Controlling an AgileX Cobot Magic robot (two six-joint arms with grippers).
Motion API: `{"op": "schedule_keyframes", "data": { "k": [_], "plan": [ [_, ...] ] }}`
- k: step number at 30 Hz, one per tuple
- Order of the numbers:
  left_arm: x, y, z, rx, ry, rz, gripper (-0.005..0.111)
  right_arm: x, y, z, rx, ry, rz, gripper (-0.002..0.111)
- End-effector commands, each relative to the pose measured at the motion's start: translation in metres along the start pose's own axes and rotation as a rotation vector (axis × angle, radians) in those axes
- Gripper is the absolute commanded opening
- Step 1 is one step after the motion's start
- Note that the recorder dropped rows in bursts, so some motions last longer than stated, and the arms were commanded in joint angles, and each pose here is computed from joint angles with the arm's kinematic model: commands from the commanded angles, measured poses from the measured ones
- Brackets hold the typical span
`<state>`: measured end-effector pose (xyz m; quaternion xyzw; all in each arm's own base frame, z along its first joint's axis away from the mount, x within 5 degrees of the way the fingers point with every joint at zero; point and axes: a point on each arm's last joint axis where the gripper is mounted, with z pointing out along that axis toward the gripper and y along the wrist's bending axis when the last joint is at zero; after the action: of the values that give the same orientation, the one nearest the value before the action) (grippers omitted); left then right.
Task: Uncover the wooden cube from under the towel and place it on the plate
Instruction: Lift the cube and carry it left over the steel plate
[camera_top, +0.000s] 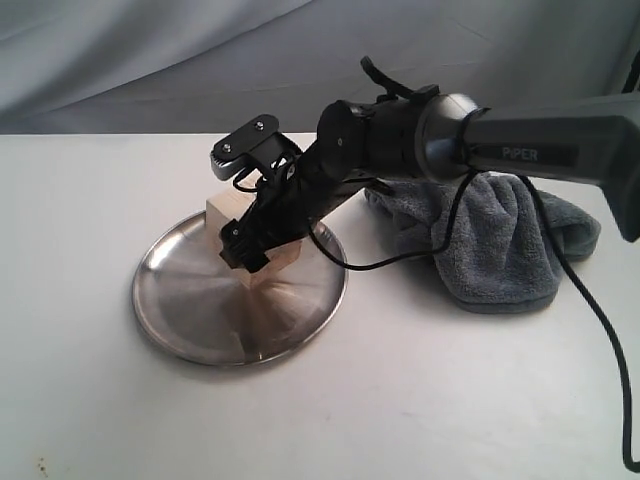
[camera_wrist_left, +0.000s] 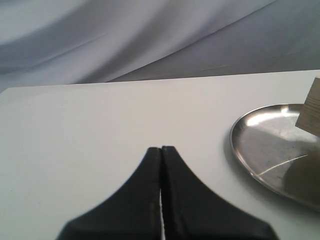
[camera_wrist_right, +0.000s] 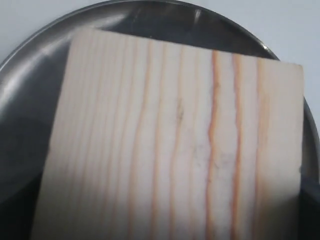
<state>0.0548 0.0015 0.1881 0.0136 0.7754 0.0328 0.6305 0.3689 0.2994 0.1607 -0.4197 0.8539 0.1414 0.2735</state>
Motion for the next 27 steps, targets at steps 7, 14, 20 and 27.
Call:
{"op": "schedule_keyframes", "data": {
  "k": [7,14,20,27],
  "plan": [
    [0.001,0.000,0.000,-0.001,-0.007,-0.004,0.000,0.005,0.000,0.016,0.009,0.002,-0.051,0.000],
    [0.001,0.000,0.000,-0.001,-0.007,-0.004,0.000,0.002,0.002,0.020,0.027,-0.027,-0.069,0.000],
    [0.001,0.000,0.000,-0.001,-0.007,-0.004,0.000,0.002,0.001,0.020,0.033,-0.035,-0.071,0.000],
    [0.001,0.000,0.000,-0.001,-0.007,-0.004,0.000,0.002,0.003,0.021,0.031,-0.035,-0.073,0.006]
  ]
}}
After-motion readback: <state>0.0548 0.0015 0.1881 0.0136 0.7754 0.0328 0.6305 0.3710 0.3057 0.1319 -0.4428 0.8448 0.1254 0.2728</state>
